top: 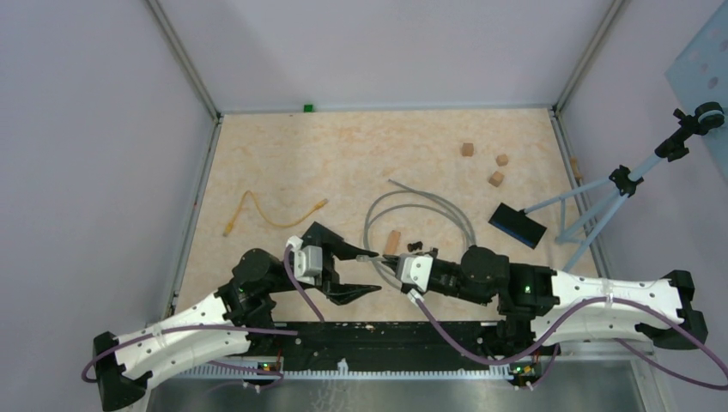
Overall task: Insert the plug into the switch port
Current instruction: Pick up the connector from the center of the board.
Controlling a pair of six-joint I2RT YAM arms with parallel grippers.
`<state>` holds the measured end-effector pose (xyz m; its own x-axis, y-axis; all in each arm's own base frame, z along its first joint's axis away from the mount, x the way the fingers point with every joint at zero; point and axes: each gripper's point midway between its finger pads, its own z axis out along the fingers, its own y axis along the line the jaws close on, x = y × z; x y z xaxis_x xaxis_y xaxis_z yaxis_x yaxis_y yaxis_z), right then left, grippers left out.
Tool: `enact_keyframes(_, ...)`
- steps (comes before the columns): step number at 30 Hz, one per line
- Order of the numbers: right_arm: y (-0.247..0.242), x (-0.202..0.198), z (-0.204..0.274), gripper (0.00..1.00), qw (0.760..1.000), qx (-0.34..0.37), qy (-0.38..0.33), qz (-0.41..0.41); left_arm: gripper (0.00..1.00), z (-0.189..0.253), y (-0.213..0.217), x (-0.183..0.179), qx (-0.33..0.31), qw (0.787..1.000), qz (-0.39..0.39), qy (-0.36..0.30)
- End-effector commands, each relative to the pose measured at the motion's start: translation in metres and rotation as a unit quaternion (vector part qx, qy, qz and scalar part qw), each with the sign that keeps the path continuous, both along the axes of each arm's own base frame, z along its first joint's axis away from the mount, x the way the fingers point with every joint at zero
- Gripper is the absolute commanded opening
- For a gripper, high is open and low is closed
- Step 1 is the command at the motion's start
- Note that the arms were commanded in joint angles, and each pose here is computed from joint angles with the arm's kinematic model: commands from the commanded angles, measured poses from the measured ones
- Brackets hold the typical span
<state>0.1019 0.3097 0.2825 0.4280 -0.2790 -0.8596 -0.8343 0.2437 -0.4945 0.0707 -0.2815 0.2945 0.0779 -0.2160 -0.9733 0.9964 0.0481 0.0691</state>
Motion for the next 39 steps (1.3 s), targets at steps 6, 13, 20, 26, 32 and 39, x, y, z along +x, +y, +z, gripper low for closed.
enact_keyframes(6,-0.005,0.002,0.033,0.00,0.999,0.041,-0.013,-0.015,0.62,0.027,0.004,-0.008,-0.023,0.999,-0.014,-0.017)
enact_keyframes(13,-0.012,-0.009,0.036,0.00,0.998,0.065,0.011,0.008,0.77,0.030,0.007,-0.009,-0.025,0.999,-0.010,-0.026)
enact_keyframes(20,-0.012,-0.023,0.031,0.00,0.994,0.090,0.052,0.038,0.84,0.039,0.015,-0.009,-0.039,0.998,0.004,-0.039)
enact_keyframes(26,-0.007,-0.034,0.029,0.00,0.990,0.101,0.068,0.067,0.84,0.040,0.019,-0.010,-0.036,0.999,0.007,-0.038)
enact_keyframes(32,-0.012,-0.042,0.041,0.00,0.981,0.154,0.081,0.086,0.86,0.041,0.023,-0.014,-0.037,0.997,0.002,-0.061)
enact_keyframes(39,-0.020,-0.043,0.059,0.00,0.969,0.214,0.094,0.086,0.86,0.044,0.026,-0.018,-0.034,0.997,-0.003,-0.075)
